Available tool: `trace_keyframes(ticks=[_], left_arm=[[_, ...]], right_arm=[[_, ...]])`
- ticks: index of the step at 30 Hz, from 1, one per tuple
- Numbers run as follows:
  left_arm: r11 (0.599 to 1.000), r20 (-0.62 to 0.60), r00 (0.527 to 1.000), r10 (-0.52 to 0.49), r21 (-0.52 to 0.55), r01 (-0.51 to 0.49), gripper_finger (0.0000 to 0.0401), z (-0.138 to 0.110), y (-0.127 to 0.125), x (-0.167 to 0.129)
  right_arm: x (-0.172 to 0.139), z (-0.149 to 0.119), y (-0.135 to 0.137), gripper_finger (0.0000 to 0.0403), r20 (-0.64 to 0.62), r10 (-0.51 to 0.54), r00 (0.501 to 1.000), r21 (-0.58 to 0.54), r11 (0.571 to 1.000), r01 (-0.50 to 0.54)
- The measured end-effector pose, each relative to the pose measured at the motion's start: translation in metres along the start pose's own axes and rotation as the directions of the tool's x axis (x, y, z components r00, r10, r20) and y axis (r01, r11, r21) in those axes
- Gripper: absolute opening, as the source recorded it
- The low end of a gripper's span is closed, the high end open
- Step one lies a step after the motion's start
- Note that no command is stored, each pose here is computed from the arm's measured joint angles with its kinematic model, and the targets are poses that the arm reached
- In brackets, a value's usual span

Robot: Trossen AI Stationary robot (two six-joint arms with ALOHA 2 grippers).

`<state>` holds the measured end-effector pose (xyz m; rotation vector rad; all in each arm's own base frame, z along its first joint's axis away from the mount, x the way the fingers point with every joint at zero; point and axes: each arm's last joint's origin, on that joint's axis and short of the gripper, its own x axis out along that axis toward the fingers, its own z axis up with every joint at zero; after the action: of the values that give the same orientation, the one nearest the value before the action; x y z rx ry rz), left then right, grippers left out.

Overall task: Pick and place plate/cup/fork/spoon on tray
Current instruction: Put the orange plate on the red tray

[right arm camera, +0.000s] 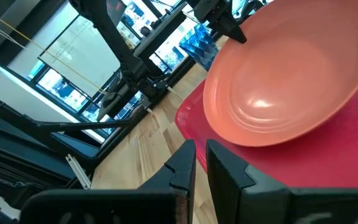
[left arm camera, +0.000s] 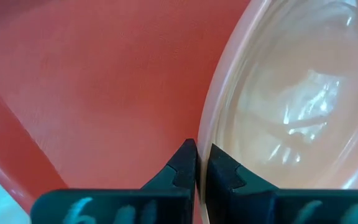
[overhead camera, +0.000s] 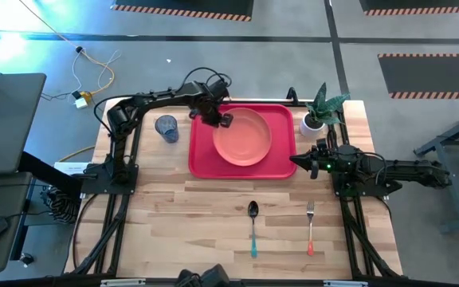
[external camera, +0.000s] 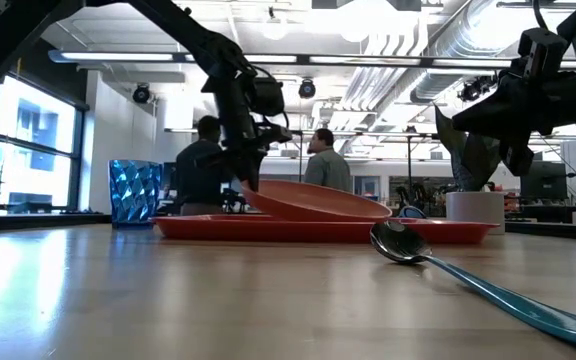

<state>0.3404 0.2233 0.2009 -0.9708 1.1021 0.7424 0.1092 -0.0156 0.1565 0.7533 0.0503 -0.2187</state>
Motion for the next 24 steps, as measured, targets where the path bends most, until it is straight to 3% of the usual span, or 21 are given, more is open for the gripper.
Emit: trace_keyframes(ticks=[11,24], left_arm=[[1.000,-0.005,1.000,0.004,0.004,-0.004,0.0004,-0.001,0.000,0.000],[1.000,-0.055,0.998,0.023,0.019,-0.022,0.0005,-0.002,-0.002,0.027]], right_arm=[[0.000,0.000,0.000,0.0029,0.000,0.000,1.000,0.000,1.000,0.000],[0.000,0.000,0.000,0.0029,0.000,0.000,1.000,0.000,1.000,0.000]])
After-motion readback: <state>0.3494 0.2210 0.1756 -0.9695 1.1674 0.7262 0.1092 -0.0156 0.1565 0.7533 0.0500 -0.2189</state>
